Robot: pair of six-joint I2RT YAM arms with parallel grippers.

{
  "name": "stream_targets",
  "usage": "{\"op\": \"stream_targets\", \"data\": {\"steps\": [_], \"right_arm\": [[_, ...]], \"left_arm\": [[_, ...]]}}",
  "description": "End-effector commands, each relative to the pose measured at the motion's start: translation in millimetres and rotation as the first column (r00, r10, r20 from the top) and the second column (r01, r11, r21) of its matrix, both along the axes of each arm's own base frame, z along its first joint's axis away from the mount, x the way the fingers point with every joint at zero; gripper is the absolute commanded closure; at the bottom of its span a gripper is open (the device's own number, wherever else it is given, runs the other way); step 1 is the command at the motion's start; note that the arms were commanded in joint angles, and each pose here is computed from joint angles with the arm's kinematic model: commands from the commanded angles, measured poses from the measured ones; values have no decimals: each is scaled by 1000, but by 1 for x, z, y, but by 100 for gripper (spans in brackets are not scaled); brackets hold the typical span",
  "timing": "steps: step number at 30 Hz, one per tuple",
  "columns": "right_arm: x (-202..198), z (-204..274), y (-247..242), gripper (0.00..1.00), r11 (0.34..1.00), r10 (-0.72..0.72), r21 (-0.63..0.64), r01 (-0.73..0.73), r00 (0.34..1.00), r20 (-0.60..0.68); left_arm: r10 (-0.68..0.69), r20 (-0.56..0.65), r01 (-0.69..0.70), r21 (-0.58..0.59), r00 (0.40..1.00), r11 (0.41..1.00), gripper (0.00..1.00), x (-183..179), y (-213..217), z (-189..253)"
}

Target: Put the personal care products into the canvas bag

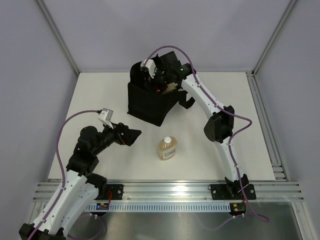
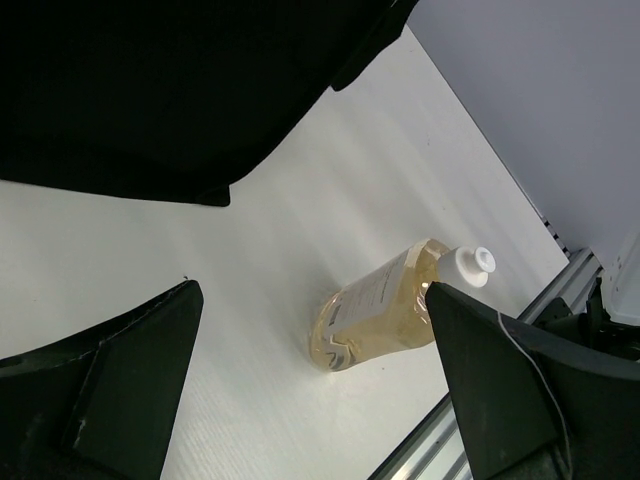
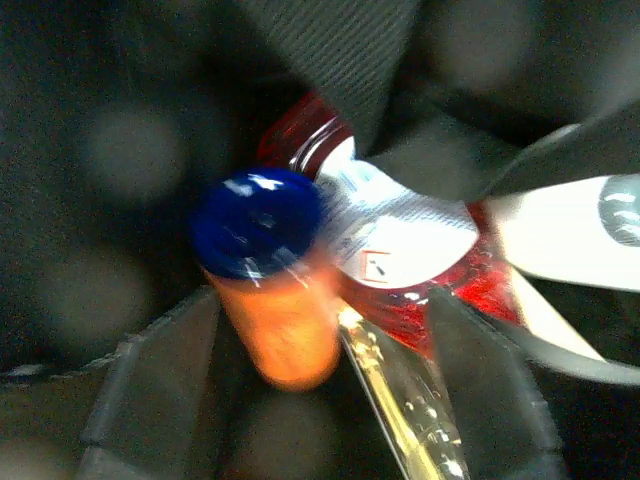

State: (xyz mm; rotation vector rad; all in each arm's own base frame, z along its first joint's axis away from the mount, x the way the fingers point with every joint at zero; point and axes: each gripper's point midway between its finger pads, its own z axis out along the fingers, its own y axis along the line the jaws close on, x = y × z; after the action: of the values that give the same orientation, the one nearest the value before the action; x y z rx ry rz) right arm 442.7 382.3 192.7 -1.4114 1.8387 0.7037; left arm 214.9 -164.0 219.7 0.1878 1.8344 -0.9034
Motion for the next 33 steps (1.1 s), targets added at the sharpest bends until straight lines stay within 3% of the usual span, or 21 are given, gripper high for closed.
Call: {"op": "stream_targets", "data": {"steps": [1,7,10,16,21,26,33], "right_arm": [[-1,78,-5,1,996,-73,63,66,990,120],[-7,120,-34,0,983,-108,156,97,992,66],[-38,135,-48,1,977,9,211,-6,1000,-14],[-127,138,-83,1,941,268,217,-259,963,-16],[-162,118,-120,0,942,271,223,-252,960,-62],[-178,110,-147,1,949,227,238,-206,972,-64],[-189,106,-161,0,961,172,227,-157,984,-48]], "left_arm": [[-2,72,3,-17,997,1000,1,7,-6,9],[-71,57,67,57,996,996,1,8,-31,-8],[-133,96,125,87,986,988,1,1,-47,-11],[-298,190,263,188,935,946,1,-24,-74,-33],[-400,231,355,213,887,910,1,-47,-94,-43],[-457,185,404,265,870,876,1,-50,-115,-61],[-335,201,252,349,920,902,1,-8,-132,-73]]}}
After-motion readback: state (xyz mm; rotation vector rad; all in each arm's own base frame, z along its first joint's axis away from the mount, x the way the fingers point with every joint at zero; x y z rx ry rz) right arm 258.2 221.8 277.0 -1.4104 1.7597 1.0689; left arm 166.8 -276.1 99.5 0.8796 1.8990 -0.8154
